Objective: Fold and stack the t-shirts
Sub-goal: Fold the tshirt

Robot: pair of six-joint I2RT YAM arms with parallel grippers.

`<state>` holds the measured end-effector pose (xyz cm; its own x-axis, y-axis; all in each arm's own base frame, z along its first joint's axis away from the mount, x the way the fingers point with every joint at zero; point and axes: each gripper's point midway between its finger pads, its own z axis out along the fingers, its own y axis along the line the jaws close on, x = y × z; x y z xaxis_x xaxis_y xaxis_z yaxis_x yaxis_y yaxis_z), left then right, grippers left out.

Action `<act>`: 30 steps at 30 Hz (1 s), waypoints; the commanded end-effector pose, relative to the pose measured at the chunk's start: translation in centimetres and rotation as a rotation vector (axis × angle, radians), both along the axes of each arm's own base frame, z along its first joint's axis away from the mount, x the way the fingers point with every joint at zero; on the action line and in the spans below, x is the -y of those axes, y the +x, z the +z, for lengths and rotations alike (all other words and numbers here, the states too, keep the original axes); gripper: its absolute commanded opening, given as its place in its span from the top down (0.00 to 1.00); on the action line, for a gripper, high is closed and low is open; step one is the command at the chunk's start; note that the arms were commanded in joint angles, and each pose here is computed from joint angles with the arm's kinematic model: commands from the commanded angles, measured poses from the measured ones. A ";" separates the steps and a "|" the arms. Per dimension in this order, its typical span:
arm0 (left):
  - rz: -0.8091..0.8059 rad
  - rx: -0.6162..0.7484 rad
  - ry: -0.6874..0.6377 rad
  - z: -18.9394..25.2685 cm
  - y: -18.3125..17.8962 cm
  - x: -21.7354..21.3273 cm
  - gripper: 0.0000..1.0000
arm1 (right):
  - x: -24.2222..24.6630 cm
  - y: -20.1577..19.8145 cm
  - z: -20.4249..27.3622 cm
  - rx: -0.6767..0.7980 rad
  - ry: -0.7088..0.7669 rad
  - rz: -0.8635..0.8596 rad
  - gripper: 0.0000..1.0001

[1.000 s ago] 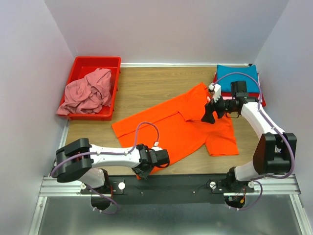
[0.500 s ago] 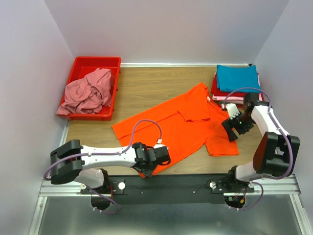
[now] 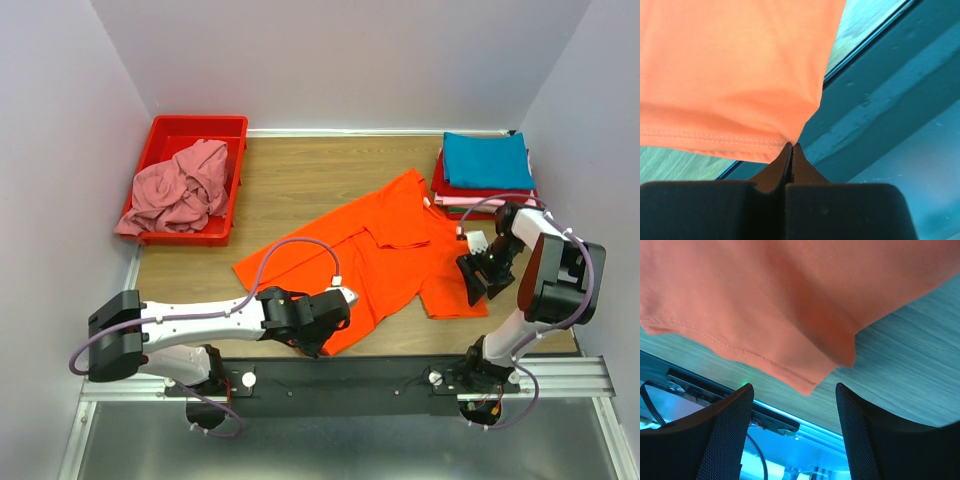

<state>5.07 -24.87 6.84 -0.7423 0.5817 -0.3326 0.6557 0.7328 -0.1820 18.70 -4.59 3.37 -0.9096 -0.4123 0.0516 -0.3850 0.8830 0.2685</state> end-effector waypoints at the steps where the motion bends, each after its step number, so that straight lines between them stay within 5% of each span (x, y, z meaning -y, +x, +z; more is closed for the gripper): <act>1: -0.042 0.009 -0.100 1.7 0.0 1.7 1.00 | 0.5 -0.8 0.0 -0.064 -0.041 -0.055 0.27; 15: -0.041 0.040 -0.135 2.3 0.9 0.7 1.00 | 0.3 -3.7 -2.4 -0.152 -0.104 -0.141 0.39; 24: -0.034 0.042 -0.150 1.9 1.0 0.9 1.00 | 1.4 -2.5 -3.8 -0.102 -0.192 -0.215 0.56; 30: -0.018 0.035 -0.155 1.7 0.9 1.0 1.00 | 1.5 -2.0 -3.8 -0.079 -0.197 -0.224 0.80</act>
<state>6.12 -25.43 8.35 -0.7130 0.5518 -0.4326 0.6802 0.6941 -0.2359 15.05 -5.54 1.04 -0.9471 -0.1996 0.2512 -0.1663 0.9750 0.1476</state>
